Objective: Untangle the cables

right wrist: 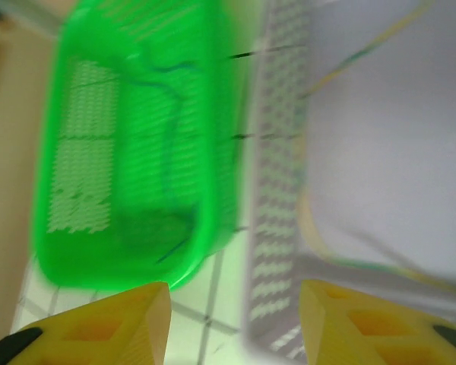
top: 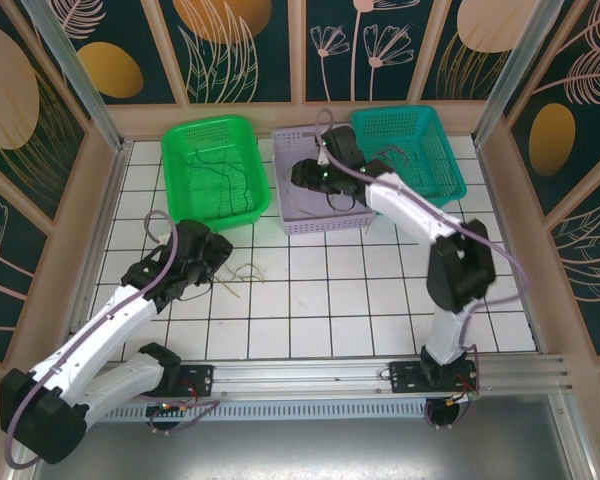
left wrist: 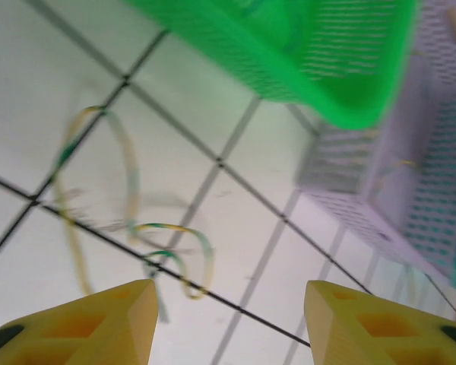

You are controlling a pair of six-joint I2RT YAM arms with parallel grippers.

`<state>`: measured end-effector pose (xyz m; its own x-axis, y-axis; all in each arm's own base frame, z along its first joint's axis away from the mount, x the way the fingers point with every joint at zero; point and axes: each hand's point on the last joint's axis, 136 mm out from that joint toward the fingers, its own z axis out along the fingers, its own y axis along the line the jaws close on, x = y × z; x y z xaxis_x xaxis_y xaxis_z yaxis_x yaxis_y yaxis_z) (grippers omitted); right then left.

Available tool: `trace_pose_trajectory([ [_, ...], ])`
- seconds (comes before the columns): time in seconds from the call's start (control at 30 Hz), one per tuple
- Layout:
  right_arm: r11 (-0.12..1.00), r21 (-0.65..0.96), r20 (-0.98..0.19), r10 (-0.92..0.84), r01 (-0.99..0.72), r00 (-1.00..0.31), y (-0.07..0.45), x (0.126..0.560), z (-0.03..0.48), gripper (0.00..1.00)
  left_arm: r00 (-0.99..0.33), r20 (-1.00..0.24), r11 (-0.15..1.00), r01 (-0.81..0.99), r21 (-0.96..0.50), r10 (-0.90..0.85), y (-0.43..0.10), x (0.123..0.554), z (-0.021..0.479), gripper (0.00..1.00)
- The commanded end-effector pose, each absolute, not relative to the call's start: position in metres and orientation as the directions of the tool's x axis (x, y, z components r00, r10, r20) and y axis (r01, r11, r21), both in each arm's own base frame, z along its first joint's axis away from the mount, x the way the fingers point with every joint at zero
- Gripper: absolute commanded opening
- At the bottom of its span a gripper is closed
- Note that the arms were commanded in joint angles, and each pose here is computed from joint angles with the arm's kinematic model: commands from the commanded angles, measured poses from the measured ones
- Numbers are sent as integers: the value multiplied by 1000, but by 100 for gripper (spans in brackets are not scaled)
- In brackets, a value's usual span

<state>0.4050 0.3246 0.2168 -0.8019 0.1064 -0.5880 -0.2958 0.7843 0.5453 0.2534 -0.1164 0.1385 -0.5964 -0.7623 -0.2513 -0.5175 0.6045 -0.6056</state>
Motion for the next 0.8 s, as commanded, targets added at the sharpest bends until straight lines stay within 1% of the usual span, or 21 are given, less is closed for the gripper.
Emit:
trace_pose_trajectory([
  [0.0,726,538,-638,18,-429,-770,364,356,202,49,-584,-126,509,-558,-655,-802,-124,253,119,51],
  [0.07,704,499,-629,-106,-505,-770,385,311,174,50,-567,-95,473,-569,-672,-818,-127,259,109,50],
  [0.13,680,450,-613,-236,-579,-754,399,274,143,52,-555,-92,465,-581,-668,-826,-127,264,104,49],
  [0.2,673,396,-589,-335,-624,-735,404,254,113,54,-543,-127,483,-588,-649,-830,-121,267,106,48],
  [0.23,678,365,-579,-370,-638,-726,404,251,101,55,-537,-149,496,-593,-634,-831,-116,267,109,48],
  [0.33,685,289,-562,-445,-669,-698,404,257,76,56,-529,-205,531,-591,-608,-823,-105,267,116,48],
  [0.43,663,231,-552,-513,-712,-657,414,266,66,56,-530,-221,543,-587,-600,-818,-102,265,121,47],
  [0.53,623,234,-541,-554,-746,-633,428,268,60,52,-531,-218,540,-584,-606,-819,-103,264,124,46],
  [0.67,606,248,-523,-573,-756,-631,437,269,51,44,-529,-226,543,-581,-606,-818,-101,263,127,46],
  [0.77,601,271,-511,-573,-752,-641,440,266,47,43,-529,-242,554,-578,-599,-813,-98,262,132,46],
])
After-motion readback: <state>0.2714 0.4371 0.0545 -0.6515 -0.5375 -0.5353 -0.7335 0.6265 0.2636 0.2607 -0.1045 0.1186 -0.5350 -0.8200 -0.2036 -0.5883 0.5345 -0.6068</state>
